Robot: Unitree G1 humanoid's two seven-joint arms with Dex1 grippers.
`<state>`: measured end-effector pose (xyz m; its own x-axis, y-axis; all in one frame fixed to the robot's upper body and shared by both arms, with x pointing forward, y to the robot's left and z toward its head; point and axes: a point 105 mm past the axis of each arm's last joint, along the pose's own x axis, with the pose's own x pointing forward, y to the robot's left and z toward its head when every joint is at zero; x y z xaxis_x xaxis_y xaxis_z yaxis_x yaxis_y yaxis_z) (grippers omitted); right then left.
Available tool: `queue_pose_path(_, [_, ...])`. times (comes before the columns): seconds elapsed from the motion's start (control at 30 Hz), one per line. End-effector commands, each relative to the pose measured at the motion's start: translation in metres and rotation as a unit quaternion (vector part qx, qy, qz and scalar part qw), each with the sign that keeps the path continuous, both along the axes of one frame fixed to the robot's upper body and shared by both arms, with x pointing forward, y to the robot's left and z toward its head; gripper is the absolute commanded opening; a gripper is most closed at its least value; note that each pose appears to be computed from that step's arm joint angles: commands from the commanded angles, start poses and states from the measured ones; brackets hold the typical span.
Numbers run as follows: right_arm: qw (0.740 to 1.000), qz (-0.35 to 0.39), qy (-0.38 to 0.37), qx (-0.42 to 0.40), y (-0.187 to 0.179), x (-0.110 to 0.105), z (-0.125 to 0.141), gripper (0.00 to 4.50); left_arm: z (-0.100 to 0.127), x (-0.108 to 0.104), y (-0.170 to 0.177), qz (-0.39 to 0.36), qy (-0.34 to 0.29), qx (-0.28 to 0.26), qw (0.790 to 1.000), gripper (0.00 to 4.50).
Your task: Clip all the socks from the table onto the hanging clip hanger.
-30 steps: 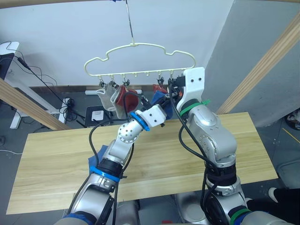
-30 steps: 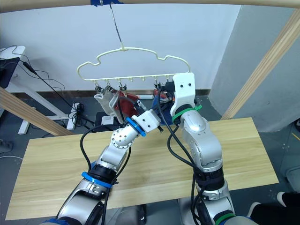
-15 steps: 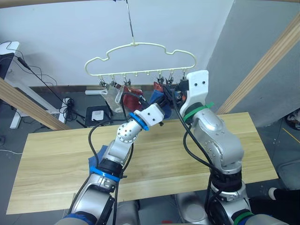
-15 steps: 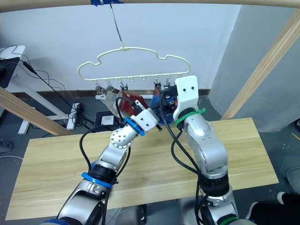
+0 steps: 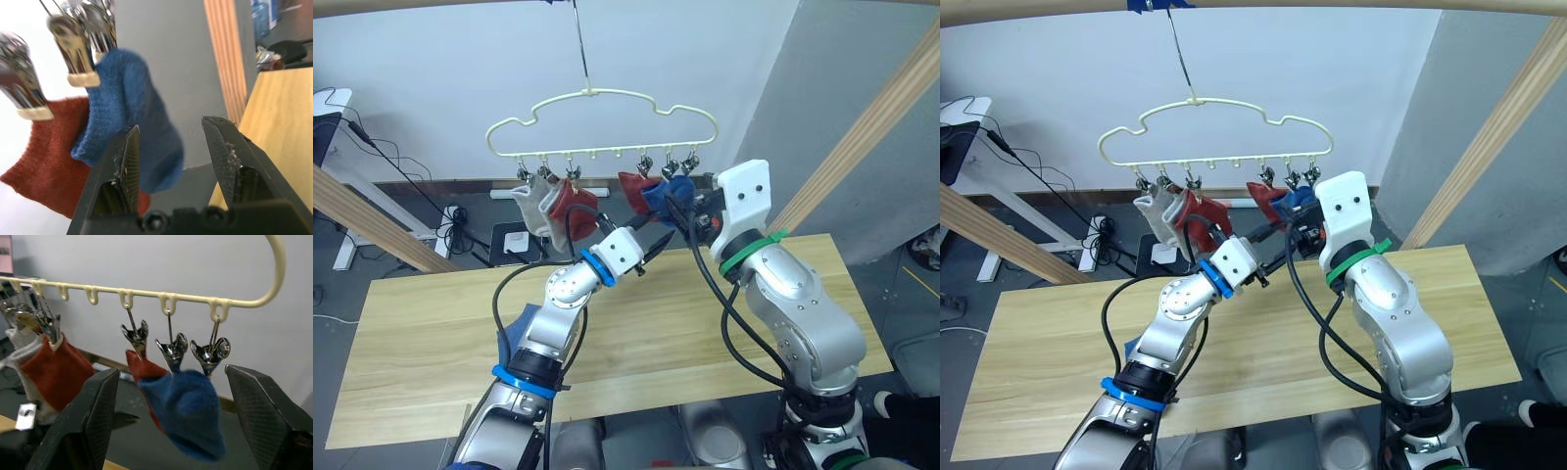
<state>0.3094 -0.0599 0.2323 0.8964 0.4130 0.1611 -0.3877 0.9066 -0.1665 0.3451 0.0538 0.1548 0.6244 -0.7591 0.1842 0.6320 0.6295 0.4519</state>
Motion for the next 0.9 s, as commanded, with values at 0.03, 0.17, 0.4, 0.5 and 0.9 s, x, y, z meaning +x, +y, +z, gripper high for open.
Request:
queue_pose_path(0.03, [0.999,-0.019,-0.039,0.006,-0.002,-0.002,0.012,3.60,0.021,-0.009,0.004,-0.022,-0.009,-0.020,1.000,2.24])
queue_pose_path(0.17, [0.997,-0.058,-0.040,0.010,-0.008,0.012,0.009,3.60,0.032,-0.011,0.015,-0.023,-0.006,-0.020,1.000,2.24])
queue_pose_path(0.4, [0.996,-0.076,-0.027,0.037,-0.008,0.023,0.006,2.71,0.037,-0.010,0.023,-0.008,-0.006,-0.014,1.000,2.28])
queue_pose_path(0.5, [0.996,-0.078,-0.029,0.041,-0.006,0.027,0.007,2.71,0.037,-0.011,0.023,-0.006,-0.006,-0.013,1.000,2.28])
queue_pose_path(0.9, [0.993,-0.096,-0.039,0.050,-0.004,0.052,0.012,2.71,0.035,-0.009,0.025,-0.002,-0.007,-0.003,1.000,2.28])
